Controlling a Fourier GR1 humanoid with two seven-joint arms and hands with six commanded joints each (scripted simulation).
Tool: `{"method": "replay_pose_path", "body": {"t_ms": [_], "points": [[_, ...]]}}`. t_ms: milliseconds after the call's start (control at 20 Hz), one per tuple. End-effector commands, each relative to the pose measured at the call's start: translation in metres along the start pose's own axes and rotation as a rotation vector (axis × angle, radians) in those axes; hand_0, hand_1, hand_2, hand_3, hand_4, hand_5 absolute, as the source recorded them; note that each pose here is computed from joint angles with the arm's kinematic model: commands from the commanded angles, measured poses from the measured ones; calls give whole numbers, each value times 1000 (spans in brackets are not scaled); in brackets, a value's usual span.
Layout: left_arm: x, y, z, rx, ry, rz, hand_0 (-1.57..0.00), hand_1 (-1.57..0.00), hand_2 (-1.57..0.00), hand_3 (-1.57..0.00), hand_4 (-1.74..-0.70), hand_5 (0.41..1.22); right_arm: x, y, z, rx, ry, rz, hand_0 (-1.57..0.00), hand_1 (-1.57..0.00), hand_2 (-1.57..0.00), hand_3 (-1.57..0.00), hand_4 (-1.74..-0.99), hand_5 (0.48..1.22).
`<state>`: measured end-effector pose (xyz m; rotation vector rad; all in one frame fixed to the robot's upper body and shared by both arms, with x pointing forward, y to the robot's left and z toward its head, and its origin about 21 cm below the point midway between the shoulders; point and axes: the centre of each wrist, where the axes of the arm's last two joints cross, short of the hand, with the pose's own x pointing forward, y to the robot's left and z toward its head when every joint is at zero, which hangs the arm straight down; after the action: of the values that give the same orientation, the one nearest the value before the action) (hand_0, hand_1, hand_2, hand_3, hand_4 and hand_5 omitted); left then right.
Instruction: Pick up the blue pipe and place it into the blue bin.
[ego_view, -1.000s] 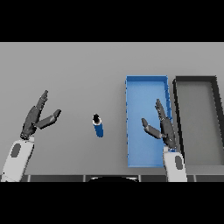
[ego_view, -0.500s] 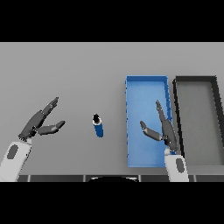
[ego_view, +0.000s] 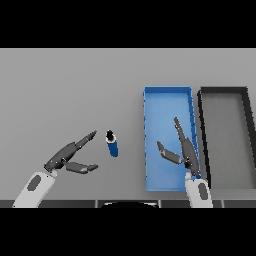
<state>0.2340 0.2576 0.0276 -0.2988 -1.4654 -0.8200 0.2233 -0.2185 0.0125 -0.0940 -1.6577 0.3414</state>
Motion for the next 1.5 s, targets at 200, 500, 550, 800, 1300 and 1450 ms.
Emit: {"method": "replay_pose_path", "body": {"t_ms": [200,500,550,800,1300,1450], "points": [[-6,-19,-30,-14,-6,6,1,1,1,1,-1200,467,2,-6,-1,-19,17,5,1,1,1,1,-1231,623],[-19,-38,-64,-51,17,60,1,1,1,1,-1172,464,2,-7,5,-19,7,0,1,1,1,1,-1208,608],[-19,-38,-71,-60,25,32,1,1,1,1,-1152,459,3,-7,2,-18,20,-5,1,1,1,1,-1206,606],[-24,-53,-92,-80,-32,87,1,1,1,1,-1192,513,1,-6,4,-21,24,-9,1,1,1,1,-1207,607],[-17,-75,-109,-76,-126,166,-1025,-1113,-1142,-1102,-1567,1034,1,-12,1,-30,36,-16,1,1,1,1,-1196,604],[-19,-80,-109,-70,-174,154,-1291,-1337,-1351,-1272,-1647,1125,4,-9,3,-21,17,-8,1,1,1,1,-1191,602]]}}
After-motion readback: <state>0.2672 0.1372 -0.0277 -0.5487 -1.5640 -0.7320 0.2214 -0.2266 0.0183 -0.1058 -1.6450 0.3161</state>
